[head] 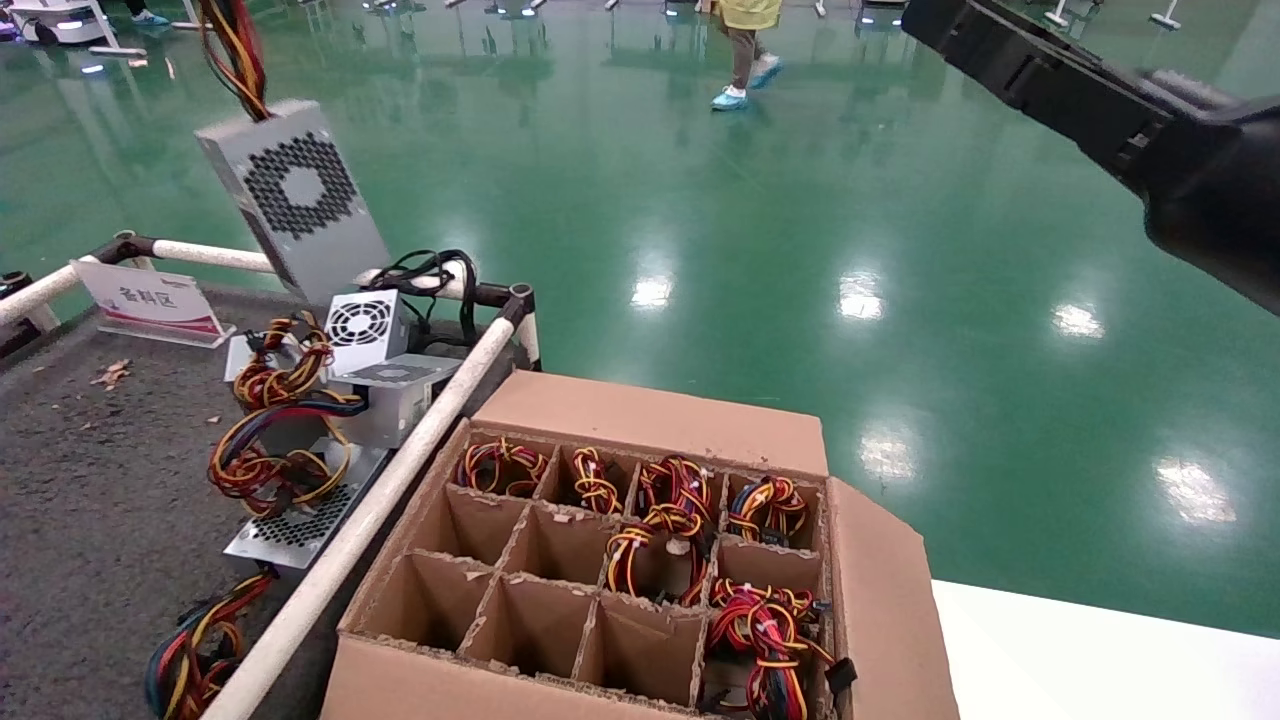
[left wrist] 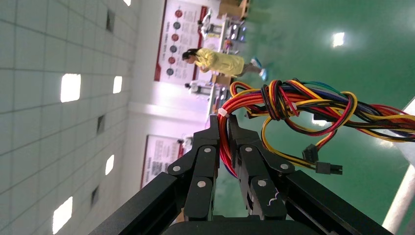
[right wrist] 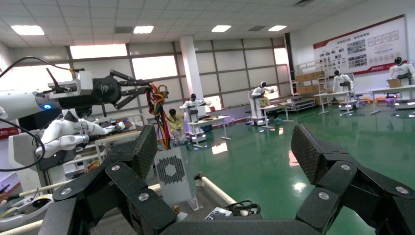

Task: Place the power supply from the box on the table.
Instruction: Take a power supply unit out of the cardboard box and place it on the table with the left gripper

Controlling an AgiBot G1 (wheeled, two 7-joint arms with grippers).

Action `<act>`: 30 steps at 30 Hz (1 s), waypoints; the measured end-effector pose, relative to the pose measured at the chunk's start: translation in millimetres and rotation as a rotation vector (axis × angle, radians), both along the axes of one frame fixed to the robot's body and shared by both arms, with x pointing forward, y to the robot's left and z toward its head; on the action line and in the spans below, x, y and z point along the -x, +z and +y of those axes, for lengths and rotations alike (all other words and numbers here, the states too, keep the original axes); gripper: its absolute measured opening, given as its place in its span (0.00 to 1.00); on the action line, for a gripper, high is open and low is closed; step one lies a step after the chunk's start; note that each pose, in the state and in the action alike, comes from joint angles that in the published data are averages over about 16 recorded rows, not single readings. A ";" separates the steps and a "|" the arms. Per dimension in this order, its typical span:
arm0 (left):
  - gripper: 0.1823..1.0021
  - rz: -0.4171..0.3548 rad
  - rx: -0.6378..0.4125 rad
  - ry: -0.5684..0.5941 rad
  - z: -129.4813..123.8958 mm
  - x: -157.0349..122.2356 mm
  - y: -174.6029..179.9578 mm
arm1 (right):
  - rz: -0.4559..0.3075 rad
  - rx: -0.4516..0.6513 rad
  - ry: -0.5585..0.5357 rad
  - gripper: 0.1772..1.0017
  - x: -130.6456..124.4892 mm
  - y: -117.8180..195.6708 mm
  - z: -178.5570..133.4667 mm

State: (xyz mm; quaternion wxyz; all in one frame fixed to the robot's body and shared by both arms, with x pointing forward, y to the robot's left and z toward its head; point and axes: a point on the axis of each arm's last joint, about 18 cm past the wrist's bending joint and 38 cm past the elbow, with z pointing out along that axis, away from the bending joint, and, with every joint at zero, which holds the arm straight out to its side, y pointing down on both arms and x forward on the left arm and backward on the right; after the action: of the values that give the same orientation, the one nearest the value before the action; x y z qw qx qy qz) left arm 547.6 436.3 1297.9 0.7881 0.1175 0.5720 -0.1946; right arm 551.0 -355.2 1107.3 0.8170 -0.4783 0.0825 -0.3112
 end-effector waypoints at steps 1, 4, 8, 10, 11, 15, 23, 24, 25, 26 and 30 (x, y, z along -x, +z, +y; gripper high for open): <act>0.03 -0.003 0.001 0.010 2.5 1.2 1.5 | 0.000 0.000 0.000 1.00 0.0 0.0 0.0; 0.03 -0.009 0.003 0.039 10.2 4.7 4.7 | 0.000 0.000 0.000 1.00 0.0 0.0 0.0; 0.03 -0.009 0.009 0.079 21.8 8.9 6.9 | 0.000 0.000 0.000 1.00 0.0 0.0 0.0; 0.03 -0.006 0.013 0.099 28.2 10.8 7.1 | 0.000 0.000 0.000 1.00 0.0 0.0 0.0; 0.03 -0.004 0.014 0.109 31.4 11.8 6.9 | 0.000 0.000 0.000 1.00 0.0 0.0 0.0; 0.03 0.009 0.023 0.147 44.5 15.5 5.1 | 0.000 0.000 0.000 1.00 0.0 0.0 0.0; 0.03 0.055 0.043 0.209 67.8 21.0 -2.9 | 0.000 0.000 0.000 1.00 0.0 0.0 0.0; 0.03 0.062 0.046 0.215 70.1 21.4 -4.2 | 0.000 0.000 0.000 1.00 0.0 0.0 0.0; 0.03 0.070 0.049 0.221 72.5 21.8 -5.6 | 0.000 0.000 0.000 1.00 0.0 0.0 0.0; 0.03 0.077 0.052 0.226 74.7 22.0 -7.0 | 0.000 0.000 0.000 1.00 0.0 0.0 0.0; 0.03 0.109 0.064 0.244 82.5 22.2 -13.4 | 0.000 0.000 0.000 1.00 0.0 0.0 0.0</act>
State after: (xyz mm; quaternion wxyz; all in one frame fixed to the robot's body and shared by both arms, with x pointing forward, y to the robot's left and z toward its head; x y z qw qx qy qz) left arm 525.5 518.8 1284.5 0.7769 0.0112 0.6177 -0.1215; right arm 551.0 -355.2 1107.3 0.8170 -0.4783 0.0825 -0.3112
